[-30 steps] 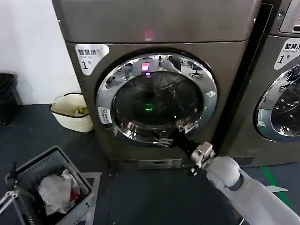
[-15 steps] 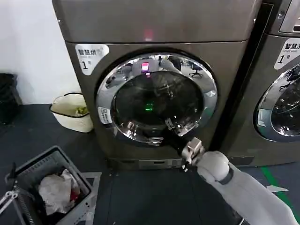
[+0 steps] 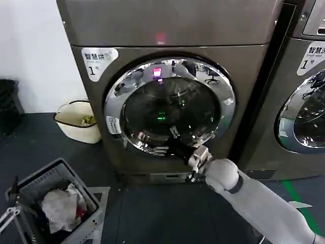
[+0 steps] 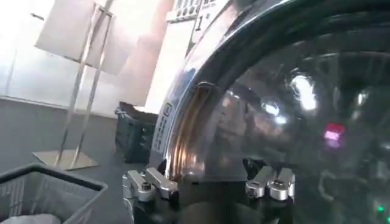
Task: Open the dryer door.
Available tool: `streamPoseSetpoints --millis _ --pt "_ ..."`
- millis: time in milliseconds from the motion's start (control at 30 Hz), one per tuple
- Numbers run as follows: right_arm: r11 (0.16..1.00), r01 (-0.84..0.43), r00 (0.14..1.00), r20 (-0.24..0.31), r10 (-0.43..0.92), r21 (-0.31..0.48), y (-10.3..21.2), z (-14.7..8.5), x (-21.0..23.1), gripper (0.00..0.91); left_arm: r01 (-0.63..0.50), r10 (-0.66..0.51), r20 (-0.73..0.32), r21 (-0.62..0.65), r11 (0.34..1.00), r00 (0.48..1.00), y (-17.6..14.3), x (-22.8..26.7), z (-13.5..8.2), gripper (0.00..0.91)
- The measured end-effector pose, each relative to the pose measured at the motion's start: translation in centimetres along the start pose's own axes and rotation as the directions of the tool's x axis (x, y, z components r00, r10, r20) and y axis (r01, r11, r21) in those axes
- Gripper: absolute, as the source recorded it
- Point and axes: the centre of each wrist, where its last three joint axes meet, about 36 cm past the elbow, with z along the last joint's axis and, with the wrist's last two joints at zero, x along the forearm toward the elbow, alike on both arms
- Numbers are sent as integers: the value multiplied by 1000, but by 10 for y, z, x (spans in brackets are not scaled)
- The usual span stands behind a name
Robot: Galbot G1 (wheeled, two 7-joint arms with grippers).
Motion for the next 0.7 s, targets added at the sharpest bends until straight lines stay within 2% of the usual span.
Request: streamPoseSetpoints --millis 700 --pt "999 35 999 -5 -35 -10 12 2 -39 907 5 -5 -8 -6 1000 1000 -1 2 -1 907"
